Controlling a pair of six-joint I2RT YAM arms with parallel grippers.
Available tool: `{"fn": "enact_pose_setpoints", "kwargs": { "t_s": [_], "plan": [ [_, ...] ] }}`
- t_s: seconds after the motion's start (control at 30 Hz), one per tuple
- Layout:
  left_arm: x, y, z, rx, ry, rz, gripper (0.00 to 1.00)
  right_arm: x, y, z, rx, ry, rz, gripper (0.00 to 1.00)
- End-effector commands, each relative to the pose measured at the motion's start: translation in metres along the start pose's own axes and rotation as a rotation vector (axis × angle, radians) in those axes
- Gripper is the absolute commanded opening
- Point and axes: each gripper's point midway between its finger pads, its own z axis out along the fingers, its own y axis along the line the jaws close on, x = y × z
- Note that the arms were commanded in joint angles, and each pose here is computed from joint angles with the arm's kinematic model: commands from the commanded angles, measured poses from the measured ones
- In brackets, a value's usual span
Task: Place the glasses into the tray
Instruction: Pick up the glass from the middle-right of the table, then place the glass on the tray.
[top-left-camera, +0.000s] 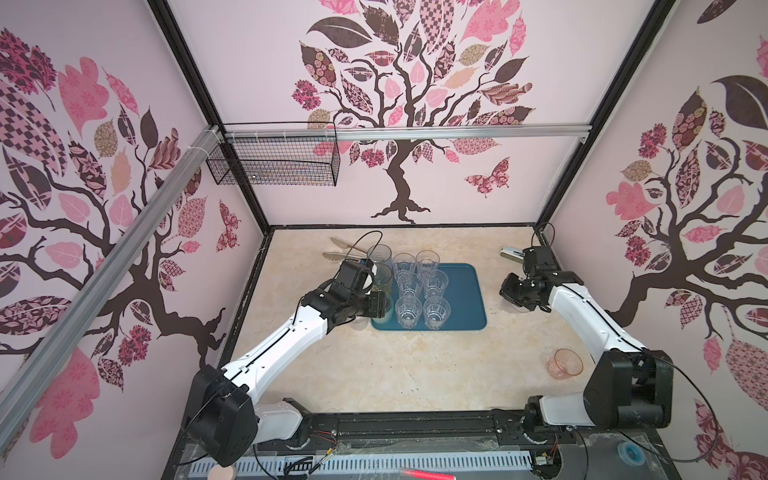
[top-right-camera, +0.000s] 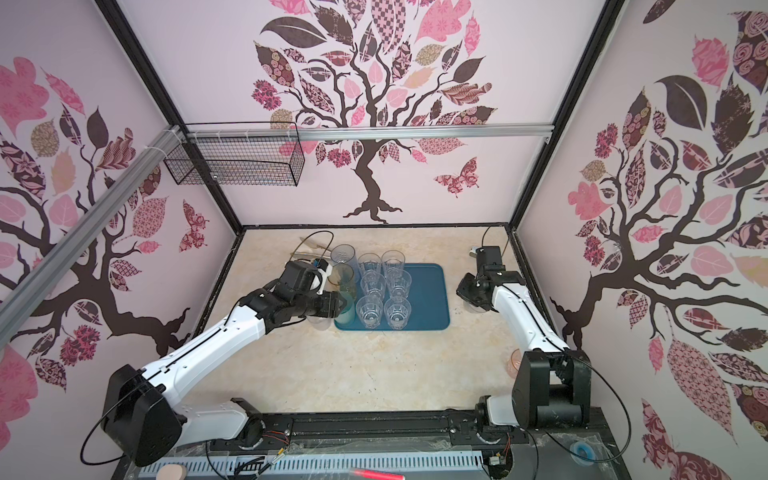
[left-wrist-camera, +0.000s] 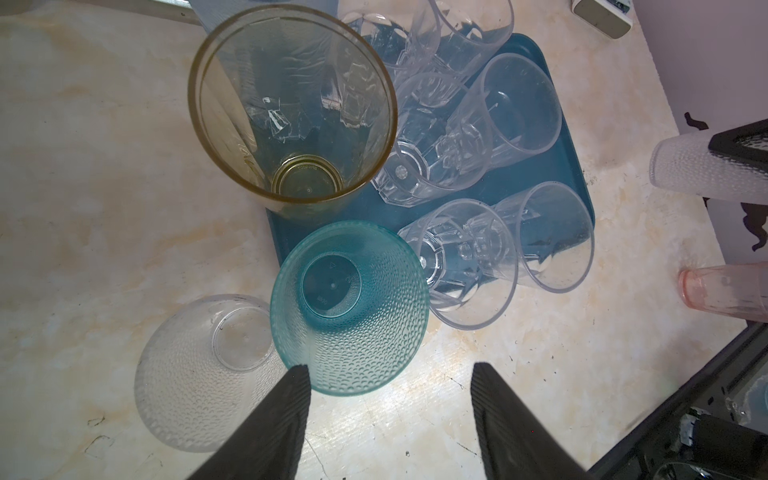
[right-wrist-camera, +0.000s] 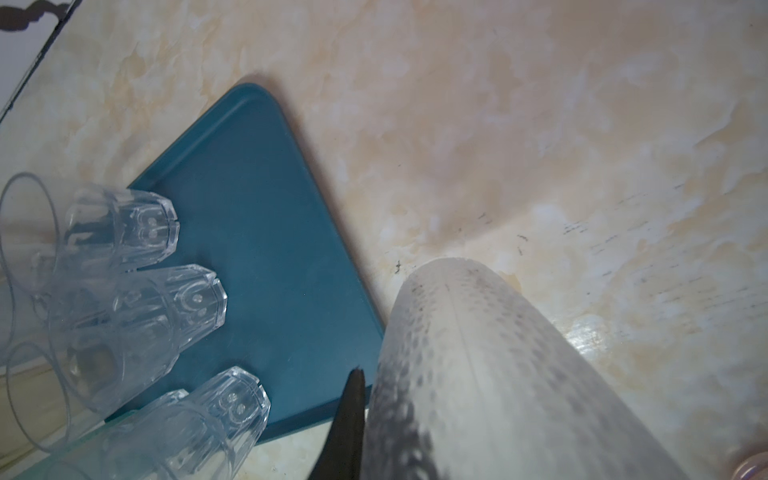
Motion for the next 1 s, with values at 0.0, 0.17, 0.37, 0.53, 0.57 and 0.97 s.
{"fn": "enact_pose_setpoints", "kwargs": {
  "t_s": [0.0, 0.17, 0.37, 0.53, 0.57, 0.97],
  "plan": [
    [0.000, 0.001, 0.001, -0.004, -0.007, -0.004, 0.66, 0.016, 0.021, -0.004, 0.034, 0.075, -0.148, 0.08],
    [-0.002, 0.003, 0.001, -0.016, -0.013, -0.004, 0.66, 0.051, 0.058, 0.005, 0.042, 0.194, -0.337, 0.08],
    [-0.001, 0.004, -0.001, -0.024, -0.017, -0.009, 0.66, 0.067, 0.081, 0.030, 0.046, 0.245, -0.412, 0.09],
    [-0.002, 0.005, -0.004, -0.029, -0.025, -0.005, 0.66, 0.053, 0.090, 0.056, 0.081, 0.231, -0.418, 0.09],
    [-0.003, 0.005, -0.004, -0.031, -0.027, -0.004, 0.66, 0.049, 0.092, 0.061, 0.095, 0.231, -0.421, 0.09],
    [0.004, 0.009, -0.008, -0.044, -0.028, 0.001, 0.66, -0.001, 0.128, 0.113, 0.100, 0.206, -0.407, 0.08]
  ]
}}
